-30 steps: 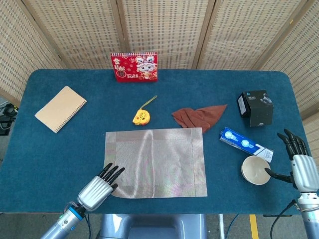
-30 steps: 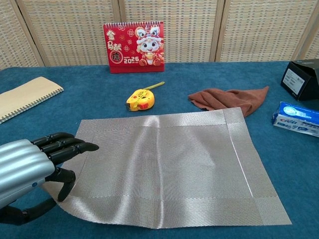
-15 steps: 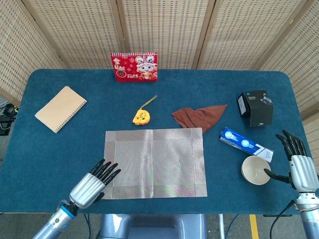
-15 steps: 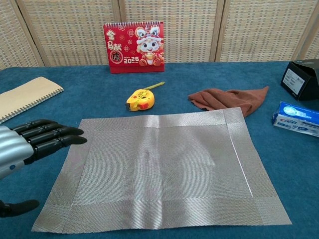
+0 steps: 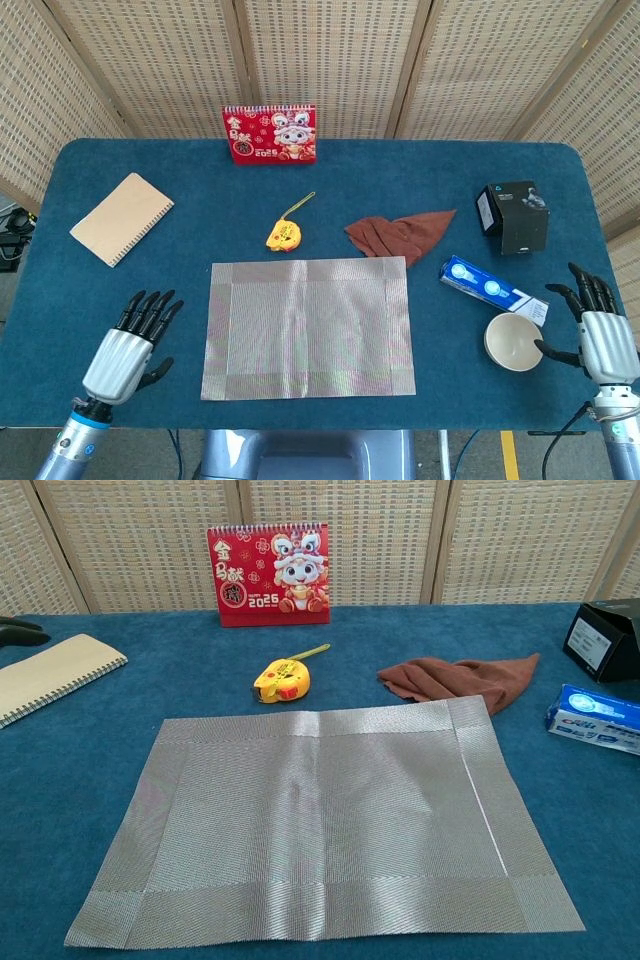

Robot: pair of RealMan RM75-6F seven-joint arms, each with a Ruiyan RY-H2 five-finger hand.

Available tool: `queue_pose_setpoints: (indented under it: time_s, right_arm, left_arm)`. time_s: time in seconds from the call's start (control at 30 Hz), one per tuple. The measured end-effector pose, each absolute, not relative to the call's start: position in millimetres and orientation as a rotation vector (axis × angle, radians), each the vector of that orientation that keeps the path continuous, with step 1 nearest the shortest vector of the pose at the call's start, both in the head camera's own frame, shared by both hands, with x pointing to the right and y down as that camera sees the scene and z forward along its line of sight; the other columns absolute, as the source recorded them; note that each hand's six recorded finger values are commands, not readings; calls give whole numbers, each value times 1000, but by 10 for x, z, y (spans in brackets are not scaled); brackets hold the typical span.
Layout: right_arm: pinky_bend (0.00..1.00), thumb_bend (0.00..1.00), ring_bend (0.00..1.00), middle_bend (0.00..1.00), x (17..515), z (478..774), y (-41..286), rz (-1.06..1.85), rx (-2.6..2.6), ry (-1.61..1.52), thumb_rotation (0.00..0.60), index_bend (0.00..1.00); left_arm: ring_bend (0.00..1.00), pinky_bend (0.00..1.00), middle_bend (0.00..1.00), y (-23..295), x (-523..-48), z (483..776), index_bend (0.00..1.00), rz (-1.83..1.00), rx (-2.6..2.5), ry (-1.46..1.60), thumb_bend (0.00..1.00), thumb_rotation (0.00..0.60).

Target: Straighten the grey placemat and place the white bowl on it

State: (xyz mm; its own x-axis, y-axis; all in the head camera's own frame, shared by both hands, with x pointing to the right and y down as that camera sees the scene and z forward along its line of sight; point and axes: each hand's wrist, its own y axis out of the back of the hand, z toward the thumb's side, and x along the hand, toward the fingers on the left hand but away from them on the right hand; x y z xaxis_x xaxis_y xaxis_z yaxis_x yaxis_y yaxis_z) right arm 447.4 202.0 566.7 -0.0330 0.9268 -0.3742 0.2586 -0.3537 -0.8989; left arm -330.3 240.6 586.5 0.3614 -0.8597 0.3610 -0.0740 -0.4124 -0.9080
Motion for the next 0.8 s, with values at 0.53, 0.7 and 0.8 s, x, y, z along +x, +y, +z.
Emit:
queue_pose_setpoints:
  time_s: [0.53, 0.7, 0.8]
  right_arm:
    - [0, 152, 0, 0, 4474, 5910, 2350, 1714, -1547, -1075, 600, 274]
    - [0, 152, 0, 0, 4364, 6082, 2565, 1781, -1589, -982, 600, 234]
    - [0, 152, 0, 0, 4276, 6146, 2635, 1770, -1618, -944, 600, 230]
  left_arm:
    - [0, 0, 0, 2246, -3626, 5759, 51, -1180, -1736, 927, 247, 600]
    - [0, 0, 0, 2249, -3637, 5731, 51, -1174, -1742, 932, 247, 600]
    - [0, 0, 0, 2246, -3638, 5723, 53, -1173, -1745, 936, 247, 600]
